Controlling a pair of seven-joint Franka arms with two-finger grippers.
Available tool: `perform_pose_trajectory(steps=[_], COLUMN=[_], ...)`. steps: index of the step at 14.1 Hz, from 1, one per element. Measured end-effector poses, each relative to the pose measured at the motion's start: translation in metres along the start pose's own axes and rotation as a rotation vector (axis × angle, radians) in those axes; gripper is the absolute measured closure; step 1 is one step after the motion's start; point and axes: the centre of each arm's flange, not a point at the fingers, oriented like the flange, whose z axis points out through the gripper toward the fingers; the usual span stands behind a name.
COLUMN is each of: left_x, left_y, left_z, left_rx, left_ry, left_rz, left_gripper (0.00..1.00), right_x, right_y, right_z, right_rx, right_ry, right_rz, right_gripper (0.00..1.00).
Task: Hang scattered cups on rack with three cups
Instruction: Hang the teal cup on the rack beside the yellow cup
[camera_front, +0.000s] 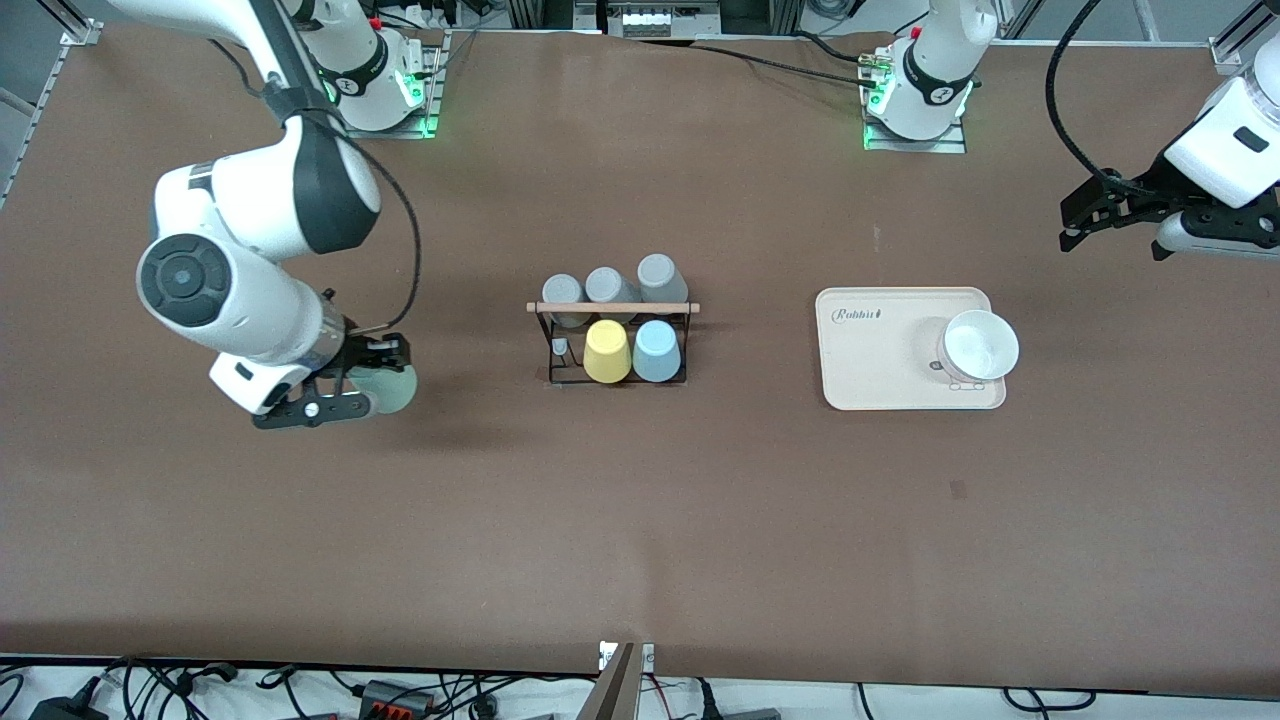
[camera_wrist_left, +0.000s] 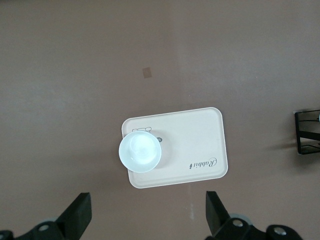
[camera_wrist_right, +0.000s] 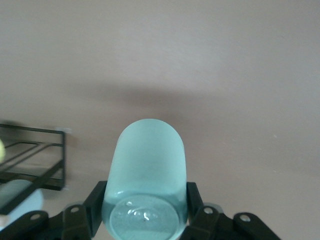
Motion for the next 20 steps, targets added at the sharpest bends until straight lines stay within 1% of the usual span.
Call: perform_pose_trajectory(steps=[3,7,9,11,12,14,18,20], left_x=[0.003,0.004,0.003,0.003,0.003,0.003,0.003,0.003], left_y=[0.000,0.000,0.000,0.000,0.001,0.003,0.006,0.006], left_z=[-0.002,-0.002,-0.002,-0.002,-0.002,-0.002,-0.002,-0.002], left_rx=[0.000,-0.001,-0.001,-0.001,-0.001,-0.001,-0.001,-0.001], left_ry=[0.002,0.000,-0.005,-0.012,-0.012,-0.012,-0.013,-0.013], left_rz=[0.000,0.001,0.001,0.001,0.002,0.006,0.011,0.012], left_gripper=[0.00,0.00,0.00,0.00,0.00,0.00,0.00,0.00], right_x=[0.003,-0.007,-0.012,-0.013,-0.013,-0.013,-0.022,-0.022], right_y=[-0.045,-0.124,-0.154,-0.168,-0.171,-0.176,-0.199,-0.200], right_z=[-0.009,-0.010,-0.001,0.008,0.013,0.023,0.034,0.041], right_rx=[0.005,0.006,0.028,0.064,0.070,0.070,0.059,0.053], right_ry=[0.027,0.041,0.026,0.001,-0.010,-0.028,-0.045,-0.055], right_rz=[-0.051,-0.044,-0.012,0.027,0.038,0.048,0.068,0.070], right_gripper=[0.33,0.33,0.33,0.33,0.33,0.33,0.33,0.33])
